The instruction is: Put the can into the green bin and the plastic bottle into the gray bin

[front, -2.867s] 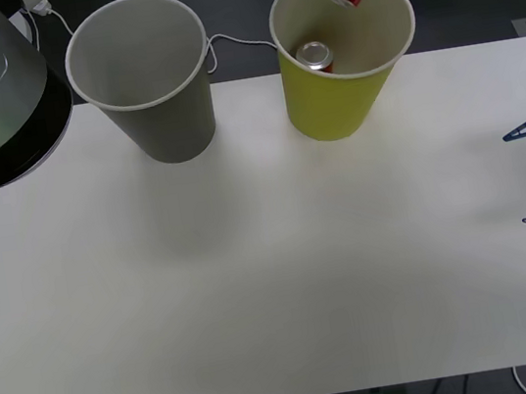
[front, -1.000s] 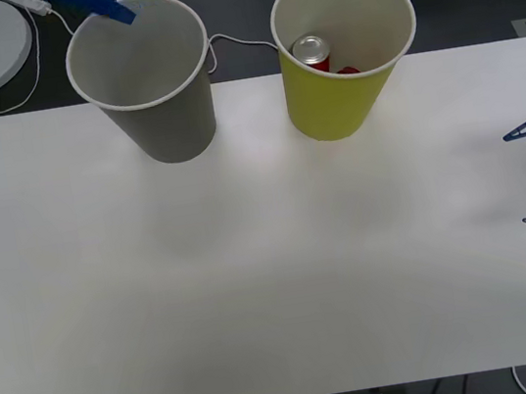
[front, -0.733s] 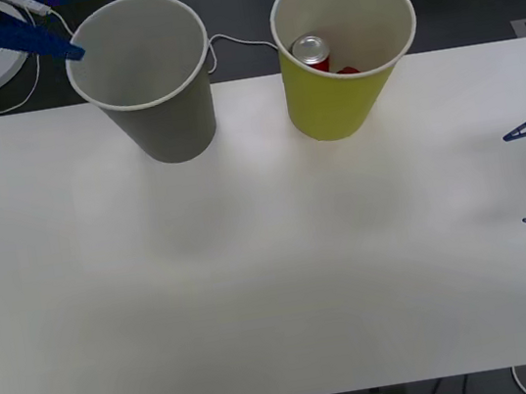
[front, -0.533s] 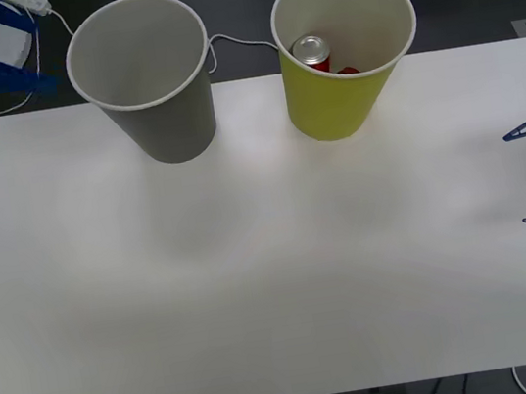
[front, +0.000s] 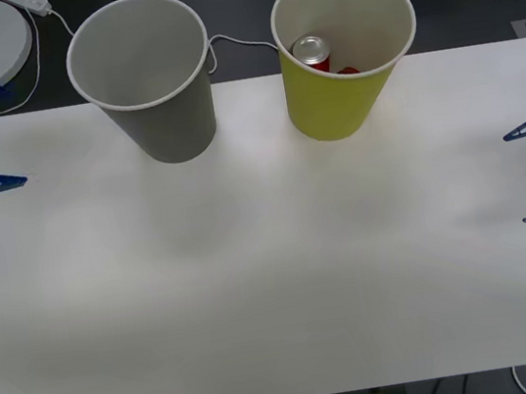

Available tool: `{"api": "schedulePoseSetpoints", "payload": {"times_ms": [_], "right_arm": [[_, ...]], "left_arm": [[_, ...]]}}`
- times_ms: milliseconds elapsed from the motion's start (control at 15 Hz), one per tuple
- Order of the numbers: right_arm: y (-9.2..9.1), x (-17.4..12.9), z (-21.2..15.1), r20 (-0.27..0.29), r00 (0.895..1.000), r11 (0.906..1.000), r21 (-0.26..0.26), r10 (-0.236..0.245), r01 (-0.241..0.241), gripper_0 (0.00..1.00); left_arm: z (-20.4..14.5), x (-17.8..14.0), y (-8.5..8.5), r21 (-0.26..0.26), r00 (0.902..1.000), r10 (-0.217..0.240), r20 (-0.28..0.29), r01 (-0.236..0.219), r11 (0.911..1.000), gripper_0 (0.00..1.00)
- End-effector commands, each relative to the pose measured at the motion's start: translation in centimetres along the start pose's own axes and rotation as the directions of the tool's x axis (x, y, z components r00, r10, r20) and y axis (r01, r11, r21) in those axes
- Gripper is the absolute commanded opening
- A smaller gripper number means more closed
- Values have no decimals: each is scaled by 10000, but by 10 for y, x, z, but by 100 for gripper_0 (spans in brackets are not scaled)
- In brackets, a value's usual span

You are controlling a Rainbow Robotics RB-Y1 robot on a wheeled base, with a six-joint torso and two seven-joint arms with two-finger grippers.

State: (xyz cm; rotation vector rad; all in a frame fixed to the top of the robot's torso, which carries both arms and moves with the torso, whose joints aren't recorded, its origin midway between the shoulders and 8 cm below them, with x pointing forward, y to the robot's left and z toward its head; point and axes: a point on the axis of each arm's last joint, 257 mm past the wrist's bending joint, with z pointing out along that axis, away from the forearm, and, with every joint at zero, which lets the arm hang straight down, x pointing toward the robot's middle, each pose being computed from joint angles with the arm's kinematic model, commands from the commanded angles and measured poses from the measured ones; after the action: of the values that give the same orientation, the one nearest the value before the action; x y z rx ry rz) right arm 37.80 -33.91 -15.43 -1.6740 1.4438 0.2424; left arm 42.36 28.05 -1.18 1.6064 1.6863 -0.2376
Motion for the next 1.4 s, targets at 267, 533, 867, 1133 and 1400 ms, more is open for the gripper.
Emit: {"api": "schedulePoseSetpoints", "payload": {"times_ms": [267, 533, 867, 1133, 1400], "right_arm": [[0, 0, 0, 0, 10000, 10000, 0, 0, 0, 100], [0, 0, 0, 0, 10000, 10000, 0, 0, 0, 100], [0, 0, 0, 0, 10000, 10000, 0, 0, 0, 100], [0, 0, 0, 0, 10000, 10000, 0, 0, 0, 100], [0, 0, 0, 0, 10000, 10000, 0, 0, 0, 100]], "left_arm": [[23, 32, -33, 591, 9919, 1230, 309, -1246, 9904, 100], [38, 52, -57, 979, 9848, 1659, 508, -1703, 9805, 100], [54, 66, -95, 1481, 9866, 1512, 611, -1588, 9761, 100], [70, 66, -102, 1133, 9873, 1155, 1089, -1278, 9853, 100], [79, 68, -96, 694, 9882, 1046, 1119, -1128, 9912, 100]]}}
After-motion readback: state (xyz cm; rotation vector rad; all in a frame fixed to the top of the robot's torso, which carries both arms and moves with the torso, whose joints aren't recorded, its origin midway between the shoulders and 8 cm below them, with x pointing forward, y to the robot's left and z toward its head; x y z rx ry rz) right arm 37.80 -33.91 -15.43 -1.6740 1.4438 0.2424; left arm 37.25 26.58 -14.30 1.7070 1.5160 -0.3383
